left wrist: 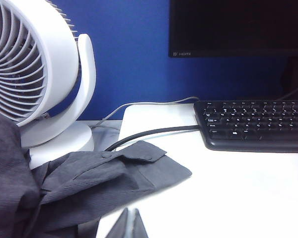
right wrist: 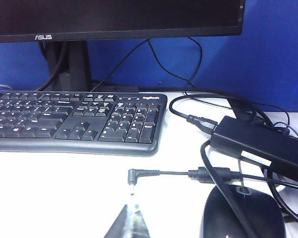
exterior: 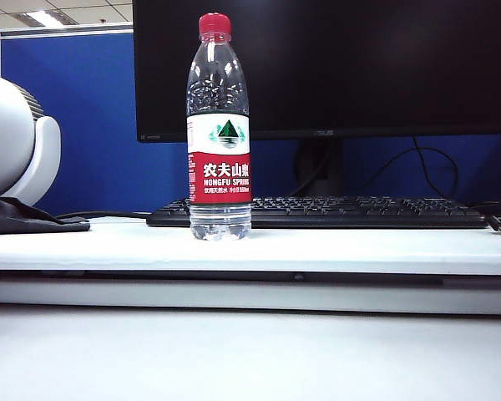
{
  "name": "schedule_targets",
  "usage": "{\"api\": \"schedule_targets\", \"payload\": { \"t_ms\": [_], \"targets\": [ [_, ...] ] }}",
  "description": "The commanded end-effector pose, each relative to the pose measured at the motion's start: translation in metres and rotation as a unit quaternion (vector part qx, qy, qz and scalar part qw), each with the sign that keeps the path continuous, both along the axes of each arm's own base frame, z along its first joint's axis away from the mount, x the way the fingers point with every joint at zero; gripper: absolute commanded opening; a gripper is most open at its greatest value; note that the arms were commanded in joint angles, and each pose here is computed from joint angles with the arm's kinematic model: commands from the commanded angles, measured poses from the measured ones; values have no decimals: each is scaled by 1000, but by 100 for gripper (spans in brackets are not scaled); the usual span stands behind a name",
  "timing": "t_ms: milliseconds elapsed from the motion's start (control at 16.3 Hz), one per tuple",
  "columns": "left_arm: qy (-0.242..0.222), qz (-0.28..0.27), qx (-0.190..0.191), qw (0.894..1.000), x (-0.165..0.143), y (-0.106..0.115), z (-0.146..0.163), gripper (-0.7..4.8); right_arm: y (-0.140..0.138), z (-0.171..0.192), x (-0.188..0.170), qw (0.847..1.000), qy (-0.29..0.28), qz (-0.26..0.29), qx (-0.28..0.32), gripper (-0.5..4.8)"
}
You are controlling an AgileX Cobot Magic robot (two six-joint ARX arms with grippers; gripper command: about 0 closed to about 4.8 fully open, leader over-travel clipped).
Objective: Unscrew the cap from the plastic bottle on the table.
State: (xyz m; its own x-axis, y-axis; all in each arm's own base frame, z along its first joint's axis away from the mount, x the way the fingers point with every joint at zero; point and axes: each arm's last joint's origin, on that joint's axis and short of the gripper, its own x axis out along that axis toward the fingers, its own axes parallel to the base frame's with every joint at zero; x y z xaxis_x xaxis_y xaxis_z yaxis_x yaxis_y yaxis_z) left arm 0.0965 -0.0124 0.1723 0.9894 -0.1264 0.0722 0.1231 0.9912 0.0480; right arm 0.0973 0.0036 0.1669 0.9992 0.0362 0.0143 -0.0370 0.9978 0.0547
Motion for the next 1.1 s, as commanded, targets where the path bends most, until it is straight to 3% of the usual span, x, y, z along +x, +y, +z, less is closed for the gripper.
{"api": "schedule_targets", "payload": {
  "t_ms": [61,245,306,367,428,551,612,673,795,979,1101],
  "targets": [
    [-7,0,-3,1000,0,0,2,-4,0,-1,0,1000,-6,2,3,-1],
    [-8,-1,-4,1000,0,0,2,-4,0,-1,0,999,-5,3,39,-1],
    [-6,-11,-21,1000,0,0,2,-4,0,0,0,998,-4,5,65,-1],
    [-8,-37,-74,997,-1,-2,4,-4,1,1,0,994,-9,27,110,-1],
    [-31,-90,-144,985,-3,-4,12,-5,5,7,-1,988,-28,90,123,-1],
    [-69,-151,-194,967,-6,-6,23,-5,8,18,-3,977,-76,150,128,-1],
    [-66,-165,-230,957,-5,-6,25,-4,8,27,-6,967,-114,168,152,0],
    [-67,-205,-240,946,-5,-8,30,-5,8,36,-9,958,-156,174,163,0],
    [-74,-252,-222,939,-6,-11,45,-5,8,47,-13,953,-177,181,165,0],
    [-93,-330,-182,922,-12,-14,93,-5,8,85,-28,940,-230,202,153,0],
    [-85,-345,-168,919,-9,-16,129,-5,8,119,-43,927,-270,215,147,0]
  ]
}}
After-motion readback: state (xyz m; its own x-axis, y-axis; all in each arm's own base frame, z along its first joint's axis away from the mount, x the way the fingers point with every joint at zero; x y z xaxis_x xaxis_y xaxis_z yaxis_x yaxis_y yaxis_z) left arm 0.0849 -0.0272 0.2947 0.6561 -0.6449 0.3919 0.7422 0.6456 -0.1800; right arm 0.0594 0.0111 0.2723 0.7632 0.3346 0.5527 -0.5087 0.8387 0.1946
